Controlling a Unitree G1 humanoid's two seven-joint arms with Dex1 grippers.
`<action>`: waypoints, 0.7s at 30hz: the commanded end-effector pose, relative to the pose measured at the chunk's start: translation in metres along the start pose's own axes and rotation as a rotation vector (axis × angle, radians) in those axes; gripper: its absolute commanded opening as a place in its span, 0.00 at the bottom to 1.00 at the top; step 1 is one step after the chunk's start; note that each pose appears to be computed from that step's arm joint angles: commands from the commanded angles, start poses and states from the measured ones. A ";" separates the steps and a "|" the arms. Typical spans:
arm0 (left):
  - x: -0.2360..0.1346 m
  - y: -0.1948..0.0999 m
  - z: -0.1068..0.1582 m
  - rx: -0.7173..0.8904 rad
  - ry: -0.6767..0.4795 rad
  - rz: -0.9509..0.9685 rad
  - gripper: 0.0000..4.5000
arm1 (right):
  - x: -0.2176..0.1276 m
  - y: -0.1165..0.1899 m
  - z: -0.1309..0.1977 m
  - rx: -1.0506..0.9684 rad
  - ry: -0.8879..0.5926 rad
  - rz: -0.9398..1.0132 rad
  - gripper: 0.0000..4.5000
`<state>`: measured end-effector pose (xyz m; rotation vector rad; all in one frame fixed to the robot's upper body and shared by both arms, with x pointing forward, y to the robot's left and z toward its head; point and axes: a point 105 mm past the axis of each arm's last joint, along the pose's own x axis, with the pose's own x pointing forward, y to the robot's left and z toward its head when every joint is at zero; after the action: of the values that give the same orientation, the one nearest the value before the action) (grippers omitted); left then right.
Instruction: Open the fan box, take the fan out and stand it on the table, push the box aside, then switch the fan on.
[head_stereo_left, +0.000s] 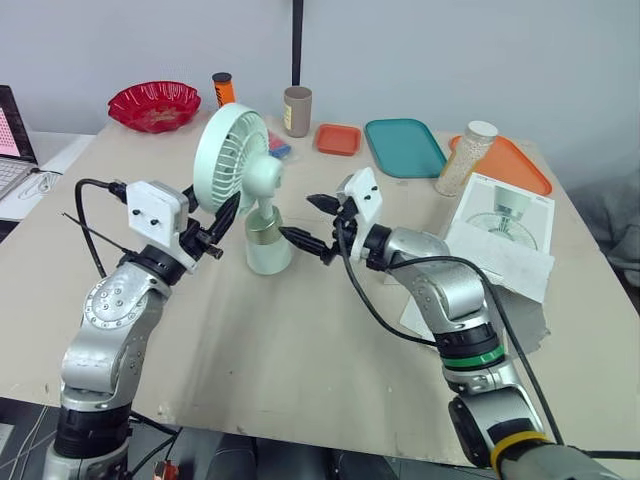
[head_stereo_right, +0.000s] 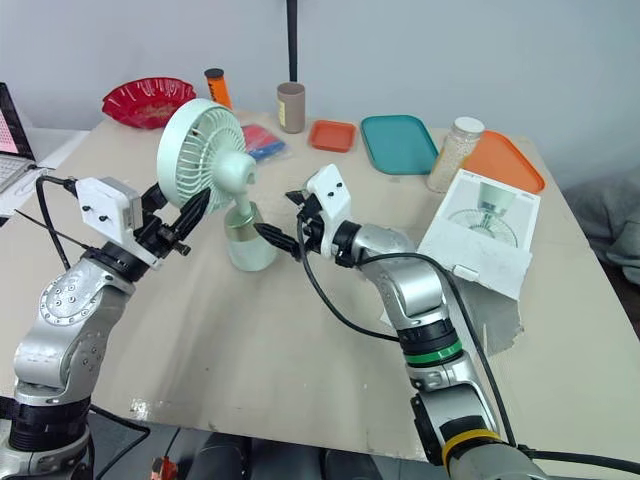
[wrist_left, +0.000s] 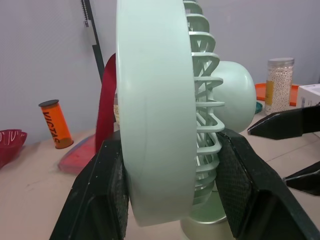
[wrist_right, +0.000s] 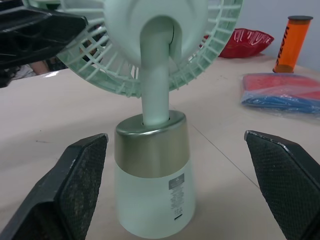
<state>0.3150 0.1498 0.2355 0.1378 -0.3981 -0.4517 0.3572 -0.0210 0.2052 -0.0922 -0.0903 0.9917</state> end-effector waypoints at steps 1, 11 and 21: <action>0.008 -0.009 0.031 0.029 -0.120 -0.031 0.41 | 0.005 0.005 0.018 -0.034 -0.044 -0.003 1.00; 0.011 -0.018 0.036 0.026 -0.121 -0.072 0.41 | 0.015 0.001 0.021 -0.020 -0.046 -0.048 1.00; 0.015 -0.024 0.043 0.017 -0.121 -0.091 0.41 | 0.020 0.002 0.019 -0.024 -0.041 -0.034 0.94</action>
<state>0.3128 0.1242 0.2500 0.1403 -0.4031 -0.5334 0.3669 -0.0061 0.2085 -0.0834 -0.0775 0.9439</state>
